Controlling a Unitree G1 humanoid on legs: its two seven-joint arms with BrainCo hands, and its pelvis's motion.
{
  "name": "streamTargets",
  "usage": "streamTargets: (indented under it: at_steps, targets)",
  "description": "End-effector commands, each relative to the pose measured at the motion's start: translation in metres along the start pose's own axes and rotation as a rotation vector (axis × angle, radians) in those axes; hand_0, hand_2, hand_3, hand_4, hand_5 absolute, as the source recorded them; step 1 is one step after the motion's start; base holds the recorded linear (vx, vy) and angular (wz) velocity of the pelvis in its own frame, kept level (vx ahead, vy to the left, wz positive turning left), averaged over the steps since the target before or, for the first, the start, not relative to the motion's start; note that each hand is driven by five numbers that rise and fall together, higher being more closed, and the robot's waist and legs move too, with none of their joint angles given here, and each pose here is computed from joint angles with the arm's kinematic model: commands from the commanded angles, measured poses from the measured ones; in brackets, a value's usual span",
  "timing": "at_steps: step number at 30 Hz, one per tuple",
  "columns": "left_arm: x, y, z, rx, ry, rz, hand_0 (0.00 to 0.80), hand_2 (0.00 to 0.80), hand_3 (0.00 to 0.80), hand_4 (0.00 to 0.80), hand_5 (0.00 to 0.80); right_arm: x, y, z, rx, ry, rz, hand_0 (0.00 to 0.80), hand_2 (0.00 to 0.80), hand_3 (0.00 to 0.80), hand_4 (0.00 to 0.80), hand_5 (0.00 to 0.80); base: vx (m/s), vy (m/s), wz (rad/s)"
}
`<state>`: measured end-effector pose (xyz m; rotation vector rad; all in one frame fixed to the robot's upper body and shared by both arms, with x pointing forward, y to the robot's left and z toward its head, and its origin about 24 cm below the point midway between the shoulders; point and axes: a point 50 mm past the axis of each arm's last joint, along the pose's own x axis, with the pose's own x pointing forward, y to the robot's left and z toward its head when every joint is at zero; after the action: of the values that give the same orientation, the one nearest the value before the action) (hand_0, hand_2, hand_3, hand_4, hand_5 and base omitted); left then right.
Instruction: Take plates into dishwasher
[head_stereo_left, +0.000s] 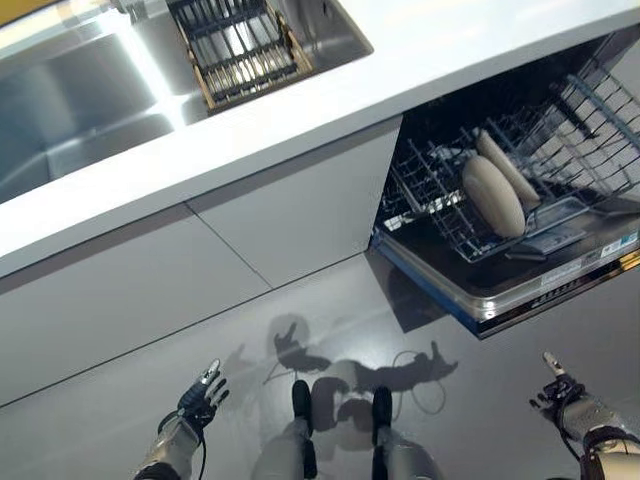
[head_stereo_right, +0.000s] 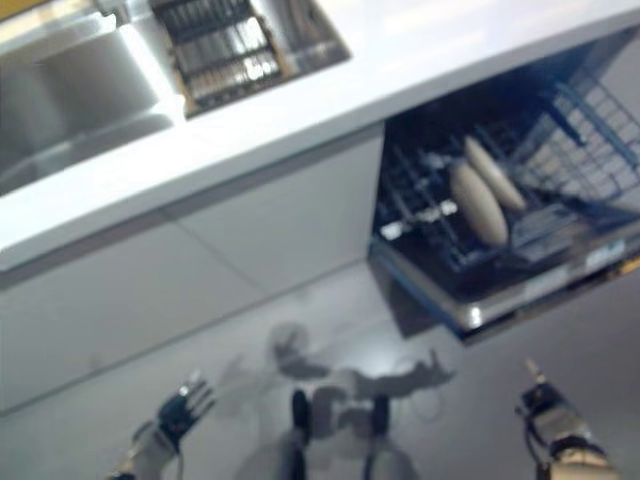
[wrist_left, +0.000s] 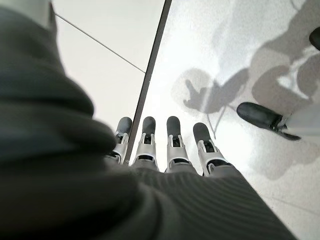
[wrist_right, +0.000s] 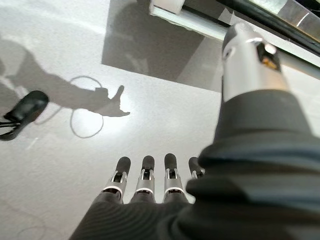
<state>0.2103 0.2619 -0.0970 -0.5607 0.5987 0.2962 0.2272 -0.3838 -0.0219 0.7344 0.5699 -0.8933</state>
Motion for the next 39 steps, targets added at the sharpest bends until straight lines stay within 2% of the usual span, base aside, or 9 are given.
streamTargets:
  at_steps: [1,7,10,14,20,26,31,39]
  targets:
    - [-0.001,0.003,0.003,-0.029,-0.042,0.005,0.000,0.000,0.000,0.000,0.000,-0.009,0.008,0.048,0.114,-0.147,0.053,0.000,0.000,0.000,0.000,0.000,-0.012,-0.061,-0.02]
    - [-0.005,0.003,-0.010,-0.061,-0.030,0.004,0.000,0.000,0.000,0.000,0.000,-0.019,0.032,0.074,0.272,-0.233,0.201,0.000,0.000,0.000,0.000,0.000,0.001,-0.050,0.13]
    - [-0.007,-0.001,-0.016,-0.078,-0.032,0.002,0.000,0.000,0.000,0.000,0.000,-0.028,0.059,0.089,0.359,-0.275,0.344,0.000,0.000,0.000,0.000,0.000,0.008,-0.014,0.14]
    - [-0.010,-0.004,-0.024,-0.082,-0.022,-0.002,0.000,0.000,0.000,0.000,0.000,-0.048,0.100,0.111,0.376,-0.327,0.534,0.000,0.000,0.000,0.000,0.000,0.038,0.020,0.13]
    - [-0.014,-0.002,-0.029,-0.125,-0.017,0.019,0.000,0.000,0.000,0.000,0.000,-0.085,0.158,0.134,0.275,-0.409,0.792,0.000,0.000,0.000,0.000,0.000,0.051,0.045,0.07]
    - [-0.019,0.006,-0.023,-0.153,-0.042,0.063,0.000,0.000,0.000,0.000,0.000,-0.138,0.211,0.162,0.166,-0.508,1.001,0.000,0.000,0.000,0.000,0.000,0.032,0.012,0.02]
    - [-0.025,0.019,-0.025,-0.164,-0.029,0.094,0.000,0.000,0.000,0.000,0.000,-0.165,0.236,0.169,0.092,-0.559,1.069,0.000,0.000,0.000,0.000,0.000,0.077,0.043,0.07]
    - [-0.035,0.030,-0.034,-0.125,0.000,0.088,0.000,0.000,0.000,0.000,0.000,-0.177,0.238,0.182,0.102,-0.610,1.066,0.000,0.000,0.000,0.000,0.000,0.083,0.017,-0.03]
